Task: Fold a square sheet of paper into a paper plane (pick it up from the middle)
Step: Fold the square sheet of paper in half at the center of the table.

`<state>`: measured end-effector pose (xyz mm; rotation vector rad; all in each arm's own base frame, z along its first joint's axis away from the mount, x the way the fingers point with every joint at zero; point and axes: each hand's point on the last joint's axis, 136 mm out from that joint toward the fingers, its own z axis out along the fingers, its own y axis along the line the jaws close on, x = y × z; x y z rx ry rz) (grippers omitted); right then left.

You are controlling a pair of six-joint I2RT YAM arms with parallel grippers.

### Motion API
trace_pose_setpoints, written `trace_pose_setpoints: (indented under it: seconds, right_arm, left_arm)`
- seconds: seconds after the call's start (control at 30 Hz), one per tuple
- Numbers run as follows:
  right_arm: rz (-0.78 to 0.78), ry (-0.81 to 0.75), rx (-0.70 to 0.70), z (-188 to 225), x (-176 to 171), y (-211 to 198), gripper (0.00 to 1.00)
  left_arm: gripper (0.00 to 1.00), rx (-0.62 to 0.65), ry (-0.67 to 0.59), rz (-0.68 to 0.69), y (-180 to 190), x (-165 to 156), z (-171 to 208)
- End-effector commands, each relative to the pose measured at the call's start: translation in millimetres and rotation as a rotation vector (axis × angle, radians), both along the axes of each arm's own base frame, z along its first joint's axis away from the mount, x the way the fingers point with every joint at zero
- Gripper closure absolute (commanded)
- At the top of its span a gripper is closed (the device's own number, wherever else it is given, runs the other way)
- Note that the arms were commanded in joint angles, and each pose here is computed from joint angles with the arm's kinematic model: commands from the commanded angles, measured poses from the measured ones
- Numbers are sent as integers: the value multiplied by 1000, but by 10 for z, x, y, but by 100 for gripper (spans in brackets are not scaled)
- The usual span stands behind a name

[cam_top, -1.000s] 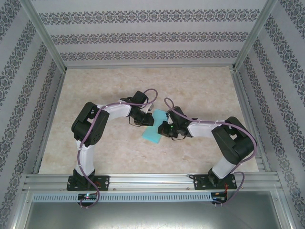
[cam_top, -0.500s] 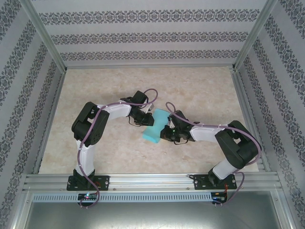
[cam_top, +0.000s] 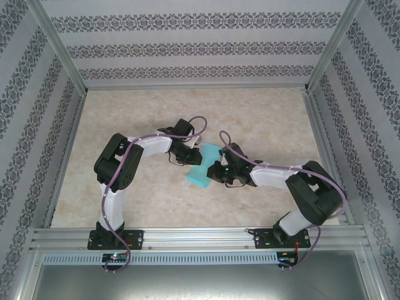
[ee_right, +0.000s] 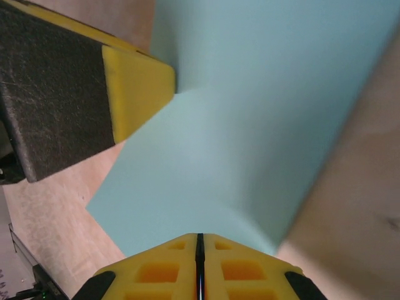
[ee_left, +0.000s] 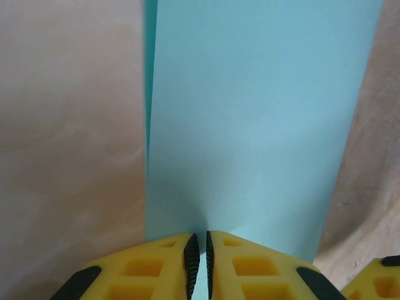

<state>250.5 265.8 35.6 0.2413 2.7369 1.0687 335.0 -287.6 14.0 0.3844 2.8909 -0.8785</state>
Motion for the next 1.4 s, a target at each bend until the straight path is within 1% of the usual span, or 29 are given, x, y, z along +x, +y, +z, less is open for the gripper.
trace_pose_setpoints:
  seconds: [0.0,0.1,0.37,0.57,0.67,0.8,1.0,1.07,1.37]
  right_arm:
    - [28,20,12,-47,-22,133,90]
    - [33,43,-17,-180,-98,89,90]
    - [41,92,-61,-352,-331,-60,90]
    - [71,119,-126,-413,-525,-163,90]
    - [91,114,-162,-379,-584,-199,90]
    - [93,79,-120,-230,-521,-93,90]
    - [90,7,-37,16,-319,150,90]
    - [84,-15,-29,81,-248,193,91]
    - [94,8,-54,-71,-214,230,91]
  left_arm:
    - [81,256,160,-2,472,-426,-742]
    - [81,255,161,-3,470,-428,-749]
    - [81,258,163,-7,472,-430,-755]
    - [81,262,161,-6,471,-415,-752]
    - [81,262,162,-7,473,-418,-753]
    - [81,265,168,-11,476,-436,-765]
    - [81,264,165,-10,478,-426,-746]
    - [81,264,164,-10,473,-424,-739]
    - [81,262,164,-12,474,-433,-750]
